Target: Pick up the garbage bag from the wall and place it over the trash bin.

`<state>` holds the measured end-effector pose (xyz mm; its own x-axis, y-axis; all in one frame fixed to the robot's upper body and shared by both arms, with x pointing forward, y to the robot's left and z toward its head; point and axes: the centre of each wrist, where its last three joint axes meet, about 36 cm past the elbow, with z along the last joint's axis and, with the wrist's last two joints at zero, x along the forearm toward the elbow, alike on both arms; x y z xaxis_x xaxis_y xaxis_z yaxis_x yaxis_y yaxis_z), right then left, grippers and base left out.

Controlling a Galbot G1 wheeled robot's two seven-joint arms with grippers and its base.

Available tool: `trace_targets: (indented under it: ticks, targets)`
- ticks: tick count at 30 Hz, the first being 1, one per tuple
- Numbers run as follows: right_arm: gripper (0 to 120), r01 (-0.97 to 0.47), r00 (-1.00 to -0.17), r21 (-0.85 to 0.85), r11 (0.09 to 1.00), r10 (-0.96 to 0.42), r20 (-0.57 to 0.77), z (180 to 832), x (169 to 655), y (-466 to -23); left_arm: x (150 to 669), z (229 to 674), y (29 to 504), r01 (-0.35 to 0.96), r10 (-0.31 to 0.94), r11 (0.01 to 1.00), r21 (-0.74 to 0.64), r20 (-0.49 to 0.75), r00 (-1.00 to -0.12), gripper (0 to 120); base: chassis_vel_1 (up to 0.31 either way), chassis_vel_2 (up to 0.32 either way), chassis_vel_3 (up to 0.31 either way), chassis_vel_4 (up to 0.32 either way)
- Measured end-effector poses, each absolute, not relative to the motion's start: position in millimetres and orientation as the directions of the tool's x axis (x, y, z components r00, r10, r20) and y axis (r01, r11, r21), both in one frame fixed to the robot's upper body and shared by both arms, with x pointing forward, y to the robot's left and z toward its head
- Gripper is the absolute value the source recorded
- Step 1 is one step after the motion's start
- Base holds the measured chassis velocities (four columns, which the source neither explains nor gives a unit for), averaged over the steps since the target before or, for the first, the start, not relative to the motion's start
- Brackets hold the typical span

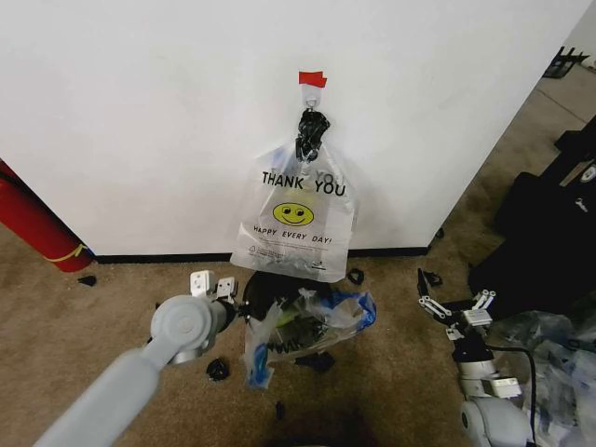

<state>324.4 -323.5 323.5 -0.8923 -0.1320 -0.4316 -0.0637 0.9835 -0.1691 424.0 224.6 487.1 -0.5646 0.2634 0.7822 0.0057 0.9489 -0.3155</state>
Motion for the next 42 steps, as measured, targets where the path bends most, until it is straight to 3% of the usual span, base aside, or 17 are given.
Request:
trace_targets:
  ticks: [15, 26, 35, 42]
  targets:
    - [100, -0.066, -0.886, -0.172, 0.983, -0.137, -0.443, 327.4, 315.7, -324.2, 383.6, 525.9, 205.7, -0.15, 0.336, 0.859, -0.49, 0.758, -0.559, 4, 0.0, 0.0, 0.0, 0.0]
    - [100, -0.072, -0.884, -0.167, 0.983, -0.141, -0.446, 327.4, 314.0, -317.3, 358.6, 518.5, 193.7, -0.239, 0.267, 0.864, -0.442, 0.807, -0.527, 4, 0.0, 0.0, 0.0, 0.0]
    - [100, -0.08, -0.885, -0.17, 0.982, -0.149, -0.441, 325.3, 314.8, -307.9, 376.0, 502.9, 181.2, -0.326, 0.226, 0.833, -0.448, 0.812, -0.539, 4, 0.0, 0.0, 0.0, 0.0]
    - [100, -0.08, -0.888, -0.171, 0.982, -0.148, -0.436, 324.4, 316.6, -307.1, 385.6, 493.4, 173.2, -0.29, 0.234, 0.848, -0.443, 0.805, -0.546, 4, 0.0, 0.0, 0.0, 0.0]
